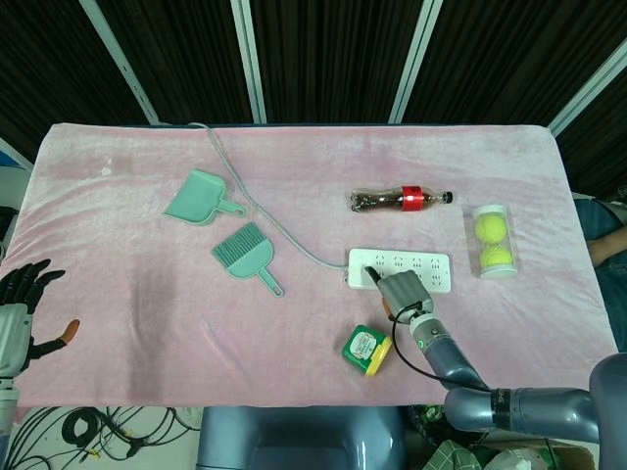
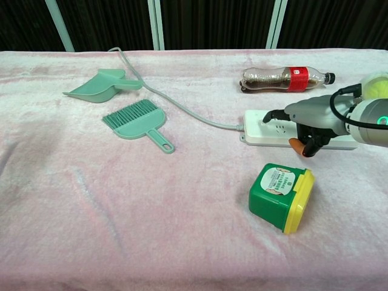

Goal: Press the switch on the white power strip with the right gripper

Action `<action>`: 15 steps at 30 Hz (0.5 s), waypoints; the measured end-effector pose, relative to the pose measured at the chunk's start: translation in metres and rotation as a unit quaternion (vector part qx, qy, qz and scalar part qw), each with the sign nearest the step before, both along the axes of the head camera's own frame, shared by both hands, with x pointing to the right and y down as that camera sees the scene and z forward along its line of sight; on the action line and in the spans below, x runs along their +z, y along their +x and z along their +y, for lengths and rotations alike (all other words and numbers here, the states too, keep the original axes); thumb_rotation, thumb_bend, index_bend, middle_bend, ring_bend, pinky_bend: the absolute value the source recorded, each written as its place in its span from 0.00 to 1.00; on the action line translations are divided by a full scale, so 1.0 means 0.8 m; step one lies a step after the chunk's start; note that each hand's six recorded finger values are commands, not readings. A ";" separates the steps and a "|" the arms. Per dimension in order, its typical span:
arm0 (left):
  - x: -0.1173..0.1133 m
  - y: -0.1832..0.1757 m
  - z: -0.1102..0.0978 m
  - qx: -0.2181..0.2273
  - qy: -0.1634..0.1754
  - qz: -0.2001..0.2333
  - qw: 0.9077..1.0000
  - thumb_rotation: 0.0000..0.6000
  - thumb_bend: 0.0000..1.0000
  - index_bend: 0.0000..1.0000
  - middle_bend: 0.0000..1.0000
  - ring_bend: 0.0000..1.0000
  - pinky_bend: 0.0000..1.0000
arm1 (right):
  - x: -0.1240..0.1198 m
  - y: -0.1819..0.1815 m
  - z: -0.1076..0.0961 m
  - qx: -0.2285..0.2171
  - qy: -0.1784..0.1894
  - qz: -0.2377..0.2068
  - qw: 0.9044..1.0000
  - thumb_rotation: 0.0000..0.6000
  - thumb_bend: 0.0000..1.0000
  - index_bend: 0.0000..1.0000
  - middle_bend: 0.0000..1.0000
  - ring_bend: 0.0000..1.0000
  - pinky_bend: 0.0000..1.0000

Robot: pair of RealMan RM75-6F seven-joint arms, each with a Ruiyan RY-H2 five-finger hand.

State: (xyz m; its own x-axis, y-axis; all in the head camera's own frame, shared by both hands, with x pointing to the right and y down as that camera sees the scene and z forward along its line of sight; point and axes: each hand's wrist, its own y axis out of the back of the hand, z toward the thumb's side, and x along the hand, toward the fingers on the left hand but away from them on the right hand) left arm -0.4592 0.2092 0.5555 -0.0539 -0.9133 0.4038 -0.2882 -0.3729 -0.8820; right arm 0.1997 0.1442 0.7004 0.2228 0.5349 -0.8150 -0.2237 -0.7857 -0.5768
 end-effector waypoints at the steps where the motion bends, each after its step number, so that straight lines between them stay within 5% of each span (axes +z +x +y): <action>1: 0.000 0.000 0.000 0.000 0.000 0.000 1.000 1.00 0.27 0.19 0.08 0.03 0.00 | 0.001 -0.001 0.000 -0.001 -0.001 0.000 1.000 1.00 0.64 0.12 0.99 1.00 1.00; 8: -0.001 0.000 0.000 -0.001 0.001 0.001 1.000 1.00 0.27 0.19 0.08 0.03 0.00 | 0.003 -0.005 0.001 -0.007 -0.002 0.000 1.000 1.00 0.64 0.14 0.99 1.00 1.00; 15: -0.001 -0.001 0.000 -0.001 0.000 0.002 1.000 1.00 0.27 0.19 0.08 0.03 0.00 | 0.006 0.000 0.000 -0.018 0.000 0.024 1.000 1.00 0.65 0.44 0.99 1.00 1.00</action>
State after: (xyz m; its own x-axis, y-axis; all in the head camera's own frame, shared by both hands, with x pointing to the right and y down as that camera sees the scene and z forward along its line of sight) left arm -0.4597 0.2088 0.5547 -0.0548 -0.9133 0.4035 -0.2919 -0.3718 -0.8812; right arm 0.1994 0.1442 0.7055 0.2025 0.5274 -0.8251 -0.2802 -0.7762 -0.5648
